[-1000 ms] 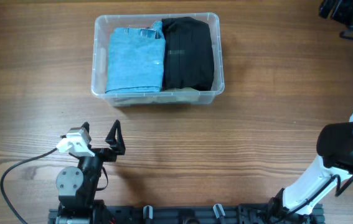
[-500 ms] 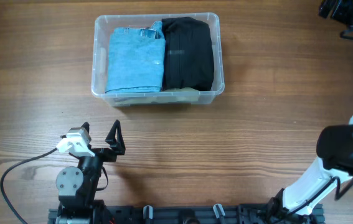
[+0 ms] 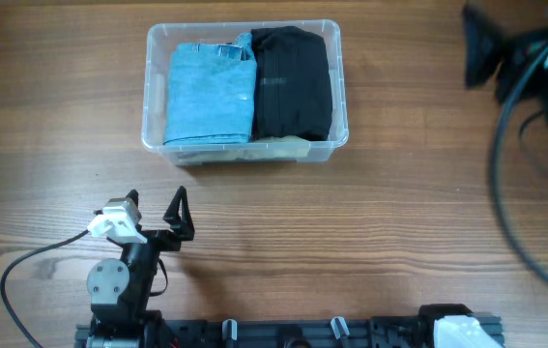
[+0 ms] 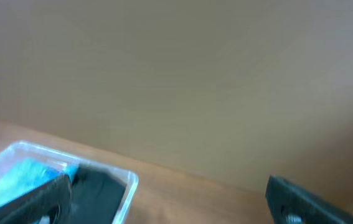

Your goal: Pack container

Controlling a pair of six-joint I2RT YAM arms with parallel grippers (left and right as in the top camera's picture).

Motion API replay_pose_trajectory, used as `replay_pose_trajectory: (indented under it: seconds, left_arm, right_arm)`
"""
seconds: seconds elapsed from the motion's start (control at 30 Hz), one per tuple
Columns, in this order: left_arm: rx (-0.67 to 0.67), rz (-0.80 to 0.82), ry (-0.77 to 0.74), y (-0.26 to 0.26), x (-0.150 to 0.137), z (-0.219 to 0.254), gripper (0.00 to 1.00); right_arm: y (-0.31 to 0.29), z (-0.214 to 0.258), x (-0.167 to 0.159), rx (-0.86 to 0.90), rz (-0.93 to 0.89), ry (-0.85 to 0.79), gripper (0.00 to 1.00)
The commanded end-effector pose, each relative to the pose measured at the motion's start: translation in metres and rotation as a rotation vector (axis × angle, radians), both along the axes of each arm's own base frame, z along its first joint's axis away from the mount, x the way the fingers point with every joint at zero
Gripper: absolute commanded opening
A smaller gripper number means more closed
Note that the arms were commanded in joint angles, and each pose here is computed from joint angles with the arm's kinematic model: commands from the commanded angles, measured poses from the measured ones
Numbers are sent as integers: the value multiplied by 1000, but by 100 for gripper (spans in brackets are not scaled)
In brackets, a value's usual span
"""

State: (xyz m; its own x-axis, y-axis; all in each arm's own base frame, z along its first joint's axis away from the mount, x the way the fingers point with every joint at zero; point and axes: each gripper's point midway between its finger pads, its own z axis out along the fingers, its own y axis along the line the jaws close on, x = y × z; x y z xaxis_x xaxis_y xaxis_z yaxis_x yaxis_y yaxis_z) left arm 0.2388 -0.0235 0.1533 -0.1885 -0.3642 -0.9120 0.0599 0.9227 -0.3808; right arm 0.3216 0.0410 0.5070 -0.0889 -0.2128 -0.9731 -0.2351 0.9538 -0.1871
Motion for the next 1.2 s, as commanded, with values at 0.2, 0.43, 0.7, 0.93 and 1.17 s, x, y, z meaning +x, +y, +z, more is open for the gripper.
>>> replay_pose_trajectory:
  seconds: [0.2, 0.43, 0.7, 0.93, 1.17]
  left_arm:
    - [18, 6, -9, 1, 0, 0, 100]
    - [18, 6, -9, 1, 0, 0, 100]
    - [18, 6, -9, 1, 0, 0, 100]
    - [18, 6, -9, 1, 0, 0, 100]
    - [18, 6, -9, 1, 0, 0, 100]
  right_arm:
    - [34, -144, -57, -113, 213, -384, 100]
    - [36, -217, -92, -117, 227, -440, 100]
    - [20, -276, -83, -108, 134, -312, 100]
    - [11, -303, -81, -59, 81, -274, 100]
    - [6, -324, -79, -59, 54, -184, 100]
